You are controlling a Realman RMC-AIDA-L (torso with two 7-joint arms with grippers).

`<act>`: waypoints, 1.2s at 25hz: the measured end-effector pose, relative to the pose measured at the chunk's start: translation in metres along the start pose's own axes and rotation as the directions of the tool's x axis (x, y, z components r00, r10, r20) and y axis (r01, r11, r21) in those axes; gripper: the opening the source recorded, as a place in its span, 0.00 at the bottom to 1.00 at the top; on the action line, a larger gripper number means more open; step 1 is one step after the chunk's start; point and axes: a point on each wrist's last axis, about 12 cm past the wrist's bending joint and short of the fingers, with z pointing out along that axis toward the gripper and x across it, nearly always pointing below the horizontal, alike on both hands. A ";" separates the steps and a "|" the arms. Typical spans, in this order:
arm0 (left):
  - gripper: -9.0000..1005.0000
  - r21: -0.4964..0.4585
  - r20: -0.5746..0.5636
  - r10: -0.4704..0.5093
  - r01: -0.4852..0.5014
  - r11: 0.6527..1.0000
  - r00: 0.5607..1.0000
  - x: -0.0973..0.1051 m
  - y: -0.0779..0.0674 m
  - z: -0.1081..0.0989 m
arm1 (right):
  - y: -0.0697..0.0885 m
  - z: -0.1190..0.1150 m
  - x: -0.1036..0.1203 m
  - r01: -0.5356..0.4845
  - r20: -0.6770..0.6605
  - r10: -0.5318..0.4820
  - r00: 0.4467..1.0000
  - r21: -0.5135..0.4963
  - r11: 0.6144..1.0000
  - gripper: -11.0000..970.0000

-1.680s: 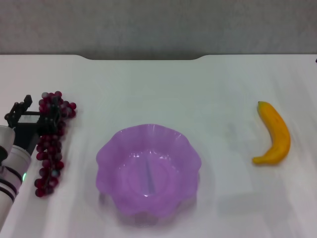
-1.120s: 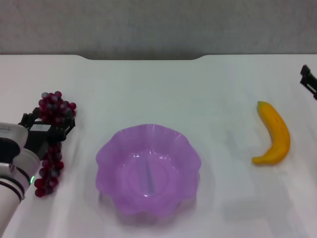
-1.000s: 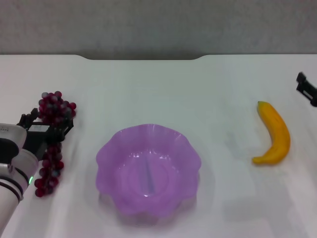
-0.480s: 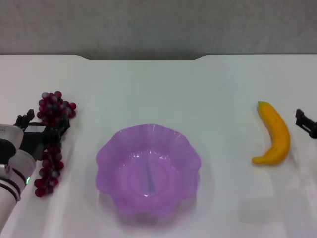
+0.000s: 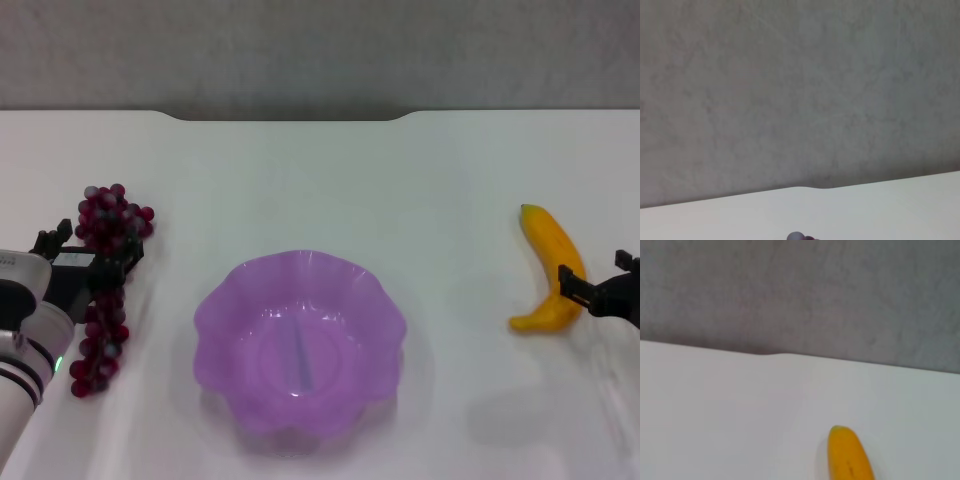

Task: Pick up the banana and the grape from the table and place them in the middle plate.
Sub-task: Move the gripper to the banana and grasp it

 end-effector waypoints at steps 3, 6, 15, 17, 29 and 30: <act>0.89 0.001 -0.001 0.008 -0.008 1.000 1.000 0.000 -0.001 0.000 | 0.001 0.000 0.001 0.003 -0.008 -0.003 1.000 -0.004 1.000 0.92; 0.89 0.002 -0.001 0.008 -0.008 1.000 1.000 0.000 -0.001 0.000 | 0.002 -0.001 0.004 0.004 -0.024 -0.004 1.000 -0.006 1.000 0.92; 0.89 0.007 -0.001 0.012 -0.012 1.000 1.000 0.000 -0.002 0.000 | 0.001 -0.003 0.013 0.009 -0.069 -0.008 0.998 0.006 1.000 0.92; 0.89 0.008 -0.002 0.013 -0.013 1.000 1.000 0.000 -0.002 0.000 | 0.002 -0.003 0.013 0.011 -0.069 -0.011 0.998 0.003 1.000 0.92; 0.89 0.013 -0.003 0.033 -0.033 0.999 0.999 0.001 -0.004 0.000 | 0.006 0.012 -0.024 0.051 0.032 -0.050 0.998 -0.025 0.998 0.92; 0.89 0.013 -0.004 0.034 -0.034 0.999 0.999 0.001 -0.004 0.000 | 0.006 0.013 -0.025 0.052 0.034 -0.051 0.998 -0.025 0.998 0.92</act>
